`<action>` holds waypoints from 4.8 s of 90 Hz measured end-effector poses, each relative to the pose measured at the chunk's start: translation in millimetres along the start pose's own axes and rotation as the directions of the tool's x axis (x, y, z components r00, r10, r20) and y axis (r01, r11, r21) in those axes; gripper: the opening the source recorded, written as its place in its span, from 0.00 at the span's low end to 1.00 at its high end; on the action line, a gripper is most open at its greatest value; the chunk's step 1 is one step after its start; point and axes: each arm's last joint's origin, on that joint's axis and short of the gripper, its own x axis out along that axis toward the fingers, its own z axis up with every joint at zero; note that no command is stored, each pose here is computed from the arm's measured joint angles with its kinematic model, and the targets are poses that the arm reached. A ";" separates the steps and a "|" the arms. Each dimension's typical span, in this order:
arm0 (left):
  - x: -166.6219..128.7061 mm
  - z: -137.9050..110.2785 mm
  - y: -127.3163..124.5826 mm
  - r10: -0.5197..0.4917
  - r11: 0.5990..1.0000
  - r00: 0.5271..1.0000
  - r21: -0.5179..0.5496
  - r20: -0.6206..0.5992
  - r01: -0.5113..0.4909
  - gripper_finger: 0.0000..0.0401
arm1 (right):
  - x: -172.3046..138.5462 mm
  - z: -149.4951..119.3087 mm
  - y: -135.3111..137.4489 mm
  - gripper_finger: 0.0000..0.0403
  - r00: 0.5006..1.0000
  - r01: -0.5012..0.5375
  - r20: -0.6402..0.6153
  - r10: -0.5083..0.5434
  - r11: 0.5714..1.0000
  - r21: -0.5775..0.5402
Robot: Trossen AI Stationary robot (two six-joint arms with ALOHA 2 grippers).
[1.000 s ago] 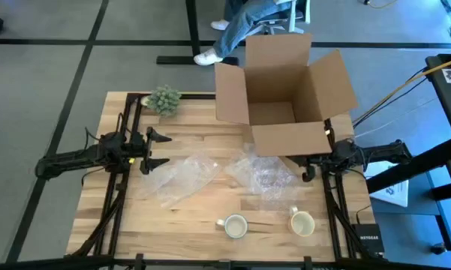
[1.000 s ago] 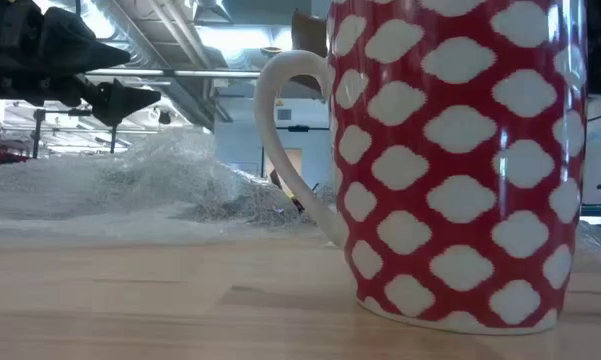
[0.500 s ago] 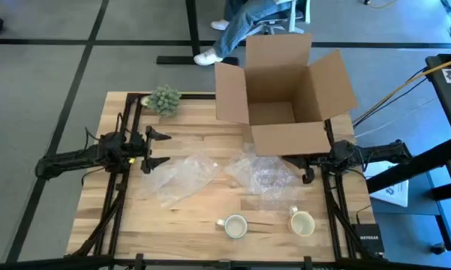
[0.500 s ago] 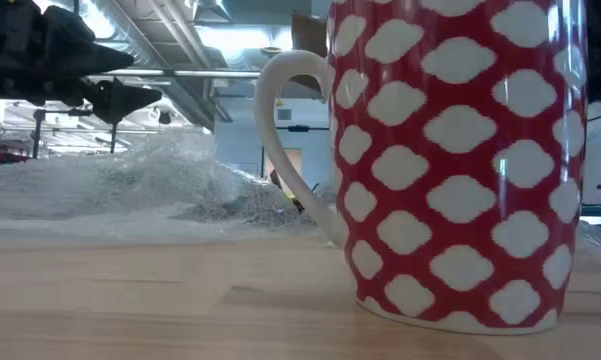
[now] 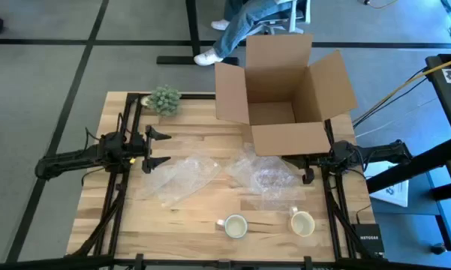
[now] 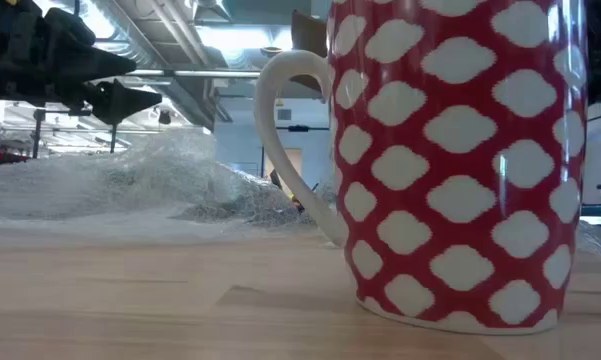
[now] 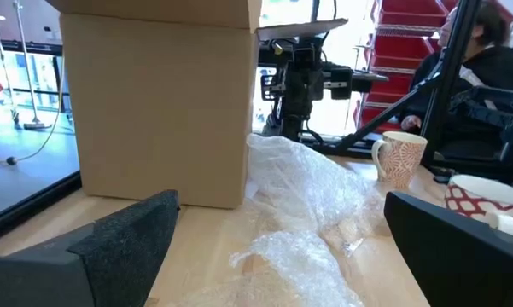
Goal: Wrap mug
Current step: Wrap the red patterned mug with the bubble wrap
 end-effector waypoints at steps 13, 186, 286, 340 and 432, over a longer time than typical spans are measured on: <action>0.0 0.0 0.0 0.000 1.000 1.000 0.000 -0.001 0.000 1.00 | 0.0 0.0 0.0 0.02 1.000 0.000 0.000 0.000 1.000 0.000; -2.8 22.1 -4.2 -0.111 0.966 0.968 -0.204 0.223 0.158 1.00 | -0.2 3.3 -3.0 0.02 0.992 0.106 0.052 -0.116 0.979 0.175; 81.9 137.0 -39.5 0.044 0.952 0.606 -0.151 -0.794 -0.267 1.00 | -0.2 1.8 -2.7 0.02 0.995 0.091 0.031 -0.099 0.976 0.197; 148.8 30.4 -63.8 0.230 0.938 0.209 0.159 -0.951 -0.309 0.85 | 0.0 -0.1 0.0 0.02 1.000 0.000 -0.001 0.000 0.988 0.156; 150.3 64.9 -112.5 0.153 0.985 0.297 0.168 -0.943 0.025 0.00 | 166.0 56.0 104.8 0.00 0.907 0.107 -0.385 -0.168 0.979 -0.176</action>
